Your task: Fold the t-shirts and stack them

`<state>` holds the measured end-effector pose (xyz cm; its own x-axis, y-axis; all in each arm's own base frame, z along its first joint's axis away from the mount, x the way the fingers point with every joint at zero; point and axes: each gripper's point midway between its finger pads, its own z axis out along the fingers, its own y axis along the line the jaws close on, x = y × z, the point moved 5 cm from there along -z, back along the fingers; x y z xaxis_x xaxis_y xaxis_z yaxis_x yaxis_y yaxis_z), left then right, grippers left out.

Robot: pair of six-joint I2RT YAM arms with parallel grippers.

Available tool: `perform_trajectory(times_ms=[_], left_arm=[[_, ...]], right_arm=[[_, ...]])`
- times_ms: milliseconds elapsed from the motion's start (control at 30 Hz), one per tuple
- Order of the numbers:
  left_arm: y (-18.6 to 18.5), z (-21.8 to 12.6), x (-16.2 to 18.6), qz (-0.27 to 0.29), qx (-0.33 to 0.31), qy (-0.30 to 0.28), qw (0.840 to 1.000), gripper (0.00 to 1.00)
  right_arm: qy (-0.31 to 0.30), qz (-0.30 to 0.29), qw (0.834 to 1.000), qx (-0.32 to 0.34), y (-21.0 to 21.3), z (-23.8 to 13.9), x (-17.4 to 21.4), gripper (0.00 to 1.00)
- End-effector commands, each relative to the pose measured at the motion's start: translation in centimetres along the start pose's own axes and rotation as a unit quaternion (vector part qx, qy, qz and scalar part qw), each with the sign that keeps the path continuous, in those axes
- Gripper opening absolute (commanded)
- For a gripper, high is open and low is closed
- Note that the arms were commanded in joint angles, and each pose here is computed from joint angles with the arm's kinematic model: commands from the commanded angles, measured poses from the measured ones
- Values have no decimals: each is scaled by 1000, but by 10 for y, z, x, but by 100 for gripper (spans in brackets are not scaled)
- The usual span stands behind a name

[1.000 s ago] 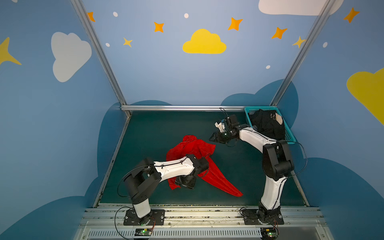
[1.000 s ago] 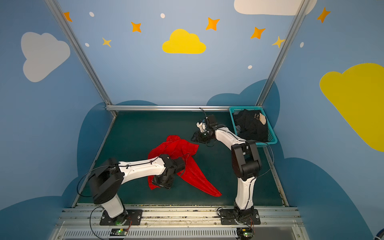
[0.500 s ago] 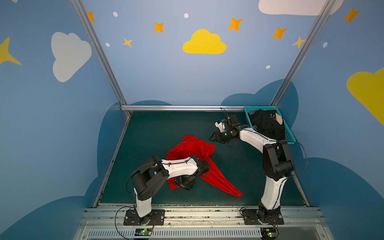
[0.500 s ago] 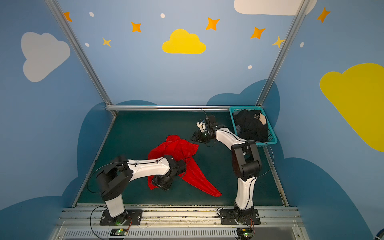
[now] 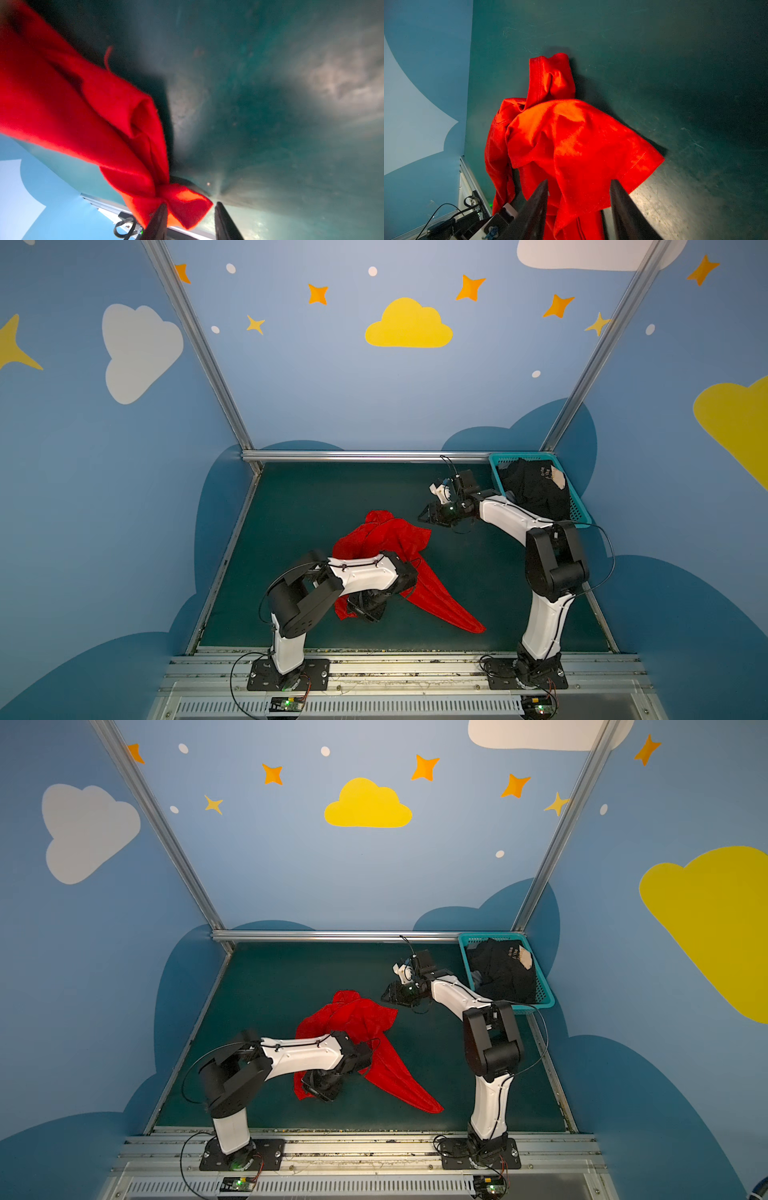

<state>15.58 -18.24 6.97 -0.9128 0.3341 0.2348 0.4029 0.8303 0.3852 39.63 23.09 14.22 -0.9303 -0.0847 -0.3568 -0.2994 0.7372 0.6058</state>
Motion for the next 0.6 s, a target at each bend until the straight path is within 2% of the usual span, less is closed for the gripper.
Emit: perform_trajectory(times_ms=[0,200,300,367,400,500,567], left_arm=[[5,-4,1,7,-20,5,1000,31],[9,-9,1,3,-25,0,1000,7],[12,-19,1,7,-22,-12,1000,5],[12,-28,0,16,-17,-29,999,11],[12,-32,0,24,-13,-36,999,21],[8,-40,0,57,2,-42,997,43],[4,-41,3,88,-1,-37,995,47]], right_arm=[[-14,-6,1000,-8,7,-12,-4,51],[-14,-5,1000,-8,6,-11,-3,50],[-14,-5,1000,-9,5,-10,-2,50],[-15,-4,1000,-10,5,-10,-2,50],[-14,-2,1000,-10,5,-10,-1,50],[-15,-2,1000,-11,4,-9,-1,50],[-14,-1,1000,-11,4,-9,0,50]])
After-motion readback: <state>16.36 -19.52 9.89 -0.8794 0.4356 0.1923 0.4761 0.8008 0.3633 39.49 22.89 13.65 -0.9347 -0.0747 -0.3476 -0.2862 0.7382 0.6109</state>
